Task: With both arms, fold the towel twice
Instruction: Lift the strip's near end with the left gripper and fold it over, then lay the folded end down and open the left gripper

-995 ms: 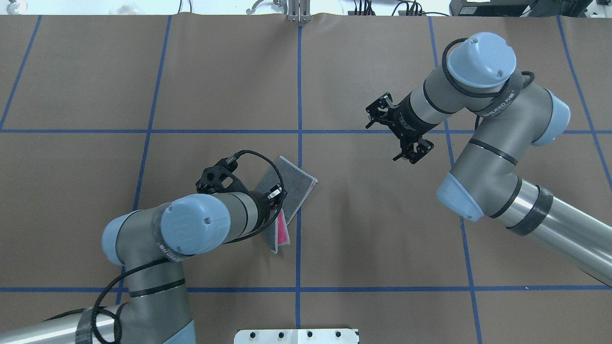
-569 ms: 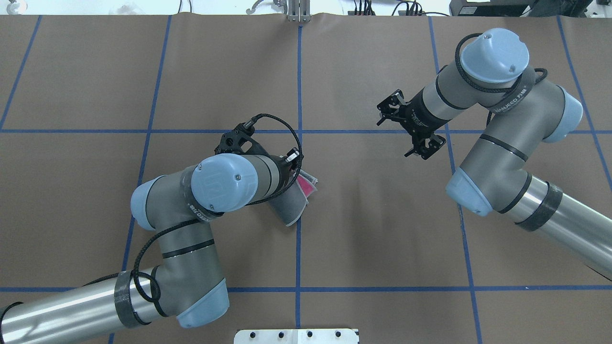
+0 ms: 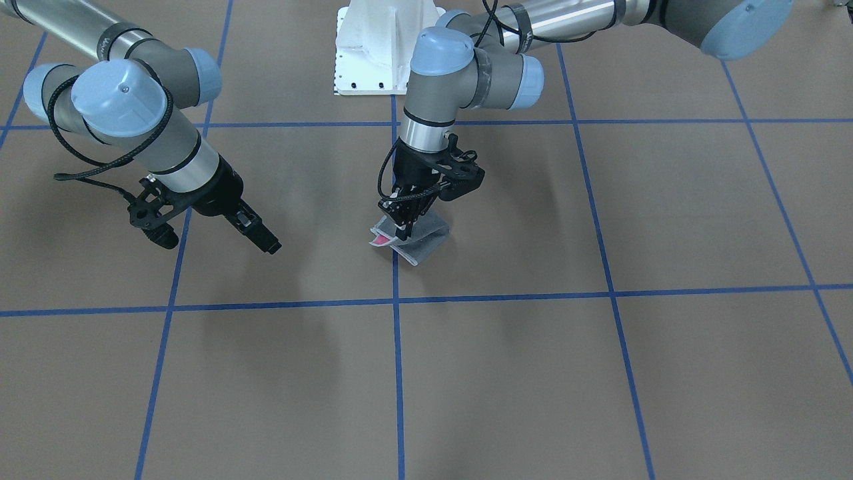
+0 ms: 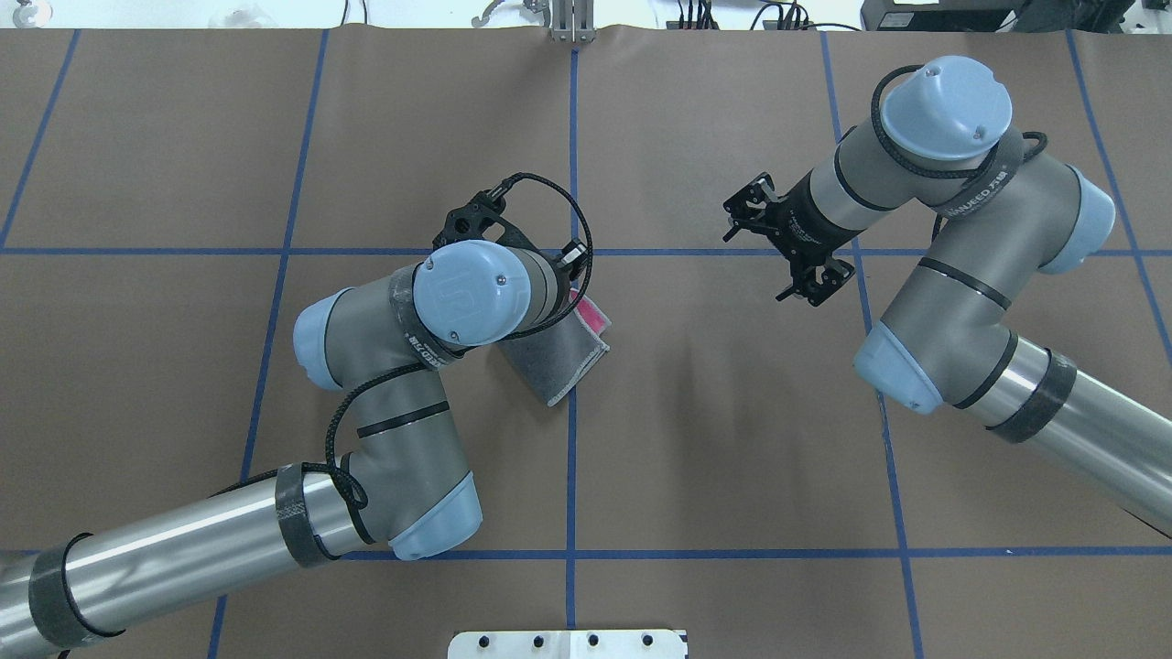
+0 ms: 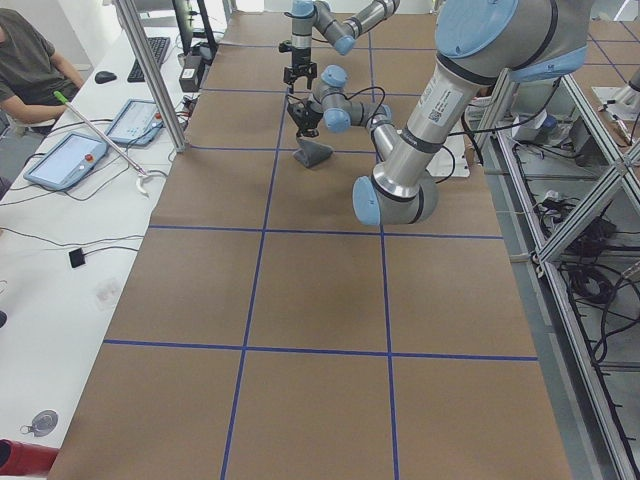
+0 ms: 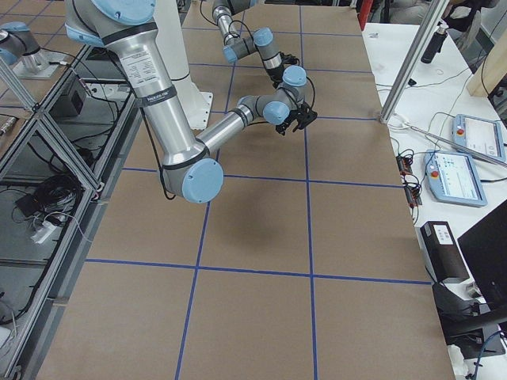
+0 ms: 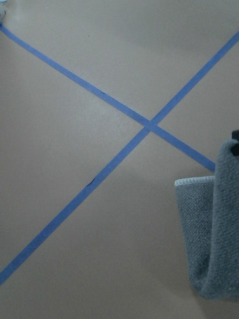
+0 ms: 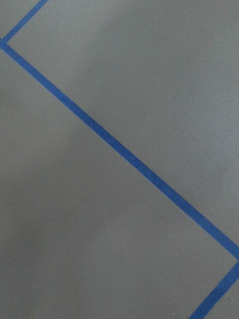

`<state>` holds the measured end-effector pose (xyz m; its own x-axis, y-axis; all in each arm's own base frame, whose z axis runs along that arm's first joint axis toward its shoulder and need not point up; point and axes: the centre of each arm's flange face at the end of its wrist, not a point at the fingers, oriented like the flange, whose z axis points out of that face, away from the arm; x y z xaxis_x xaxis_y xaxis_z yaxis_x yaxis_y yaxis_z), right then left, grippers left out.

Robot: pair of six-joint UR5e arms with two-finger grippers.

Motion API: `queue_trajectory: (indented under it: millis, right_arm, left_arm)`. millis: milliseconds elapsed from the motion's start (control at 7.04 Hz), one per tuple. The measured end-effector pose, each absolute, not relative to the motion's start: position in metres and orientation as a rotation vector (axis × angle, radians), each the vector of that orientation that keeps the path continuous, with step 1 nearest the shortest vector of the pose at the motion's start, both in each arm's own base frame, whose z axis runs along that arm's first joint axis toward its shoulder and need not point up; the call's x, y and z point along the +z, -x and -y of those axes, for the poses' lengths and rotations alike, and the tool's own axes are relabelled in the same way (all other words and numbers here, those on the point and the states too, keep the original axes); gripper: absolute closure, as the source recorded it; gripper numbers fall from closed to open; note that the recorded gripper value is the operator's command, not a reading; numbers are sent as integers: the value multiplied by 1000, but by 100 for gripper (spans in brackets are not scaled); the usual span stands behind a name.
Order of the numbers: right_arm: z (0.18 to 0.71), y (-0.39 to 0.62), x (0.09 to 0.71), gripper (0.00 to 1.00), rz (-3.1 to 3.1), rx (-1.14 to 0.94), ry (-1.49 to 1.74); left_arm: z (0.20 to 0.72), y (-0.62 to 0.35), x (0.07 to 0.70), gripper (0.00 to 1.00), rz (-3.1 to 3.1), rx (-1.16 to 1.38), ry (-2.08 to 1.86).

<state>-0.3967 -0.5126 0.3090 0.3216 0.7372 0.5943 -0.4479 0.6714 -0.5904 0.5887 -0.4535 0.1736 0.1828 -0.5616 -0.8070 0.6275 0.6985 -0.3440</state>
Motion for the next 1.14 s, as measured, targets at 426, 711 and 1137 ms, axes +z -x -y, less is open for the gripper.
queue_trajectory:
  millis: [426,711,1137]
  right_arm:
    - [514,399,308,0,963,800,338]
    - [517,408,302,0,966,798,331]
    - [525,441,286,0,968,813,273]
  left_arm:
    - [480,-578,175,0,-1122,-862,-78]
    - [497,-559,169,0,-1152,-842,-20]
    - [493,-549,197,0,-1137,-830,13]
